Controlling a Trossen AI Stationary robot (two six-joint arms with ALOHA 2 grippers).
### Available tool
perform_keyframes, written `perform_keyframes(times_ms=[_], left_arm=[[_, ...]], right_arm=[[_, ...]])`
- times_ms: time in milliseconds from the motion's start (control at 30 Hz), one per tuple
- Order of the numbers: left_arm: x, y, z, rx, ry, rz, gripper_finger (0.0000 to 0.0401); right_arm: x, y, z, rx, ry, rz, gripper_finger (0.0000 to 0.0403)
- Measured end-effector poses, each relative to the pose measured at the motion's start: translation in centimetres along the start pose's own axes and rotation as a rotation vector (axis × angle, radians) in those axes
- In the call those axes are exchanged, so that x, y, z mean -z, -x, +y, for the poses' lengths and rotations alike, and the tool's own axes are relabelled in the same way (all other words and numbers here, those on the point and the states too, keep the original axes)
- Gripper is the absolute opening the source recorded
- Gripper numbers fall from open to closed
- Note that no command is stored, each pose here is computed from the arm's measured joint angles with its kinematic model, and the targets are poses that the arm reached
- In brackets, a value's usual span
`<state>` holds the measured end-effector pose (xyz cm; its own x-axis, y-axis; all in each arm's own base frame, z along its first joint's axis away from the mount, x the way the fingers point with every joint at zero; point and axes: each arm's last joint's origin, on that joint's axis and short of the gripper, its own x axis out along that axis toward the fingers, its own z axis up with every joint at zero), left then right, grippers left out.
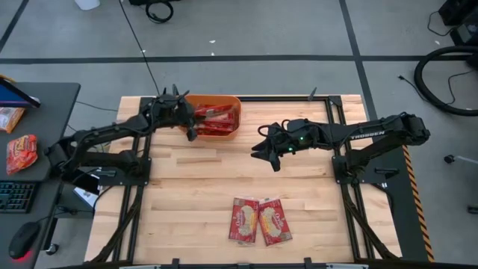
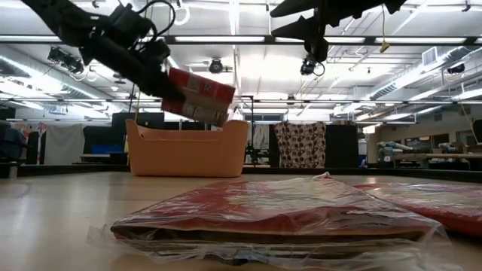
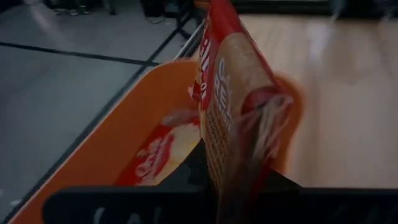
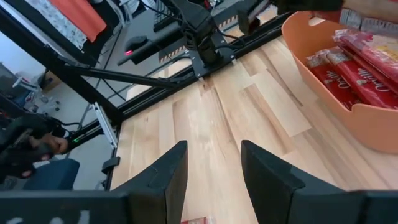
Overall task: Sort popcorn bags into baskets
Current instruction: Put the red popcorn bag into the orange bin
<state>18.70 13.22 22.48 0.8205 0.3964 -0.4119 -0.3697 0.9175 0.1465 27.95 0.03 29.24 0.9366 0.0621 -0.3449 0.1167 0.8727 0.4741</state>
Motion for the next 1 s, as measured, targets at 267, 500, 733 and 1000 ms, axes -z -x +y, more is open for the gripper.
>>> perform_keyframes(times_ms=[267,500,733,1000], left_arm=[[2.4,-1.3,0.2,-0.148,-0.11,0.128,0.0067],[2.5,-1.4,0.0,-0.146,-0.053,0.135,0.0156],[0.6,-0.6,0.5,-0.221,0.051,0.177,0.0197],[-2.0,0.9,1.2,-0.316,0.056,0.358,0.019]], right_arm=[[0.0,0.0,0.0,0.001,0.001,0.002,0.0154],[0.0,0.0,-0.1,0.002,-0.002,0.001,0.0154],[-0.1,0.0,0.0,-0.001,-0.001,-0.005,0.0154],[-0.1,0.0,0.0,-0.003,-0.002,-0.011,0.0154]])
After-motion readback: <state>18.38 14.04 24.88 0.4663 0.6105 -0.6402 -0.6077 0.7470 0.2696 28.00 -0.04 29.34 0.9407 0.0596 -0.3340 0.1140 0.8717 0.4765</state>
